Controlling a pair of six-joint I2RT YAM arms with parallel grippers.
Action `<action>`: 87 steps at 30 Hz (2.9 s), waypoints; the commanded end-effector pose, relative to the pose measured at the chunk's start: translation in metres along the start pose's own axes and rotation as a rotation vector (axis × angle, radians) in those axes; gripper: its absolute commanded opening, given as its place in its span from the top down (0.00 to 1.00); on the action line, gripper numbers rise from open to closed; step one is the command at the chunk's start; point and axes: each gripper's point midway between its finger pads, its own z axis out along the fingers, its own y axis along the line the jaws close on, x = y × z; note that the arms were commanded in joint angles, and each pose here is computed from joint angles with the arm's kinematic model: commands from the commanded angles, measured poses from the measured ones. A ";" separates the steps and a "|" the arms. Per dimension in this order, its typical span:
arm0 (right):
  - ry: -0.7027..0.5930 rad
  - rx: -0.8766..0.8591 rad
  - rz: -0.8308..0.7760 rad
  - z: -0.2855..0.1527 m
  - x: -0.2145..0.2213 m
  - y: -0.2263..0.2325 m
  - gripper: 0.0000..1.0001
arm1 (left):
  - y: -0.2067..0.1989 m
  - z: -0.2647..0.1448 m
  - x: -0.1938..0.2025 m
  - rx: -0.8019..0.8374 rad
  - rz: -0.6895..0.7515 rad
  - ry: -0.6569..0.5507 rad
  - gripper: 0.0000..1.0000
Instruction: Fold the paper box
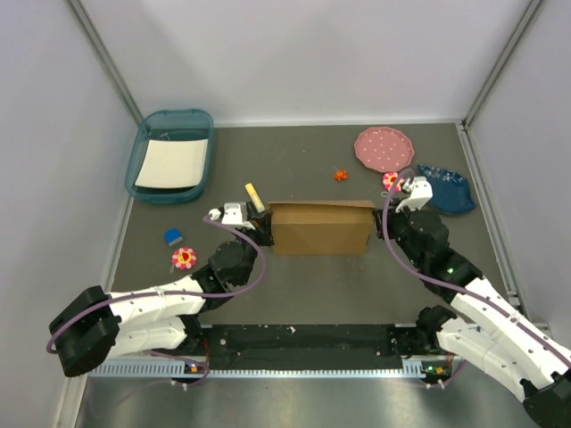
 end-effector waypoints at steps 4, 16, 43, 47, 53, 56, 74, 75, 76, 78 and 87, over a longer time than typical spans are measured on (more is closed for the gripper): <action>0.151 0.051 0.014 0.001 0.059 -0.015 1.00 | 0.043 -0.026 0.085 -0.069 0.244 0.311 1.00; 0.145 0.062 0.029 0.003 0.047 -0.012 1.00 | 0.029 -0.043 0.039 -0.013 0.179 0.285 0.60; 0.131 0.039 0.047 0.001 0.036 -0.005 1.00 | -0.016 -0.036 -0.061 0.091 0.060 0.081 0.54; 0.131 0.038 0.049 0.001 0.035 -0.005 1.00 | -0.011 -0.034 -0.058 0.067 0.088 0.088 0.55; 0.129 0.030 0.049 0.001 0.034 -0.003 1.00 | -0.008 -0.030 -0.051 0.052 0.103 0.107 0.61; 0.129 0.029 0.051 0.001 0.035 -0.003 1.00 | -0.008 -0.028 -0.052 0.051 0.103 0.102 0.63; 0.133 0.023 0.054 0.001 0.036 -0.002 1.00 | -0.020 -0.017 -0.043 0.088 0.099 0.128 0.97; 0.134 0.021 0.054 0.000 0.036 -0.002 1.00 | -0.019 -0.017 -0.040 0.088 0.096 0.132 1.00; 0.135 0.020 0.055 0.000 0.036 -0.002 1.00 | -0.020 -0.018 -0.038 0.094 0.091 0.136 1.00; 0.134 0.017 0.058 -0.001 0.037 -0.001 1.00 | -0.018 -0.019 -0.031 0.098 0.080 0.139 1.00; 0.138 0.015 0.055 -0.001 0.039 -0.002 1.00 | -0.018 -0.026 0.007 0.147 0.038 0.219 1.00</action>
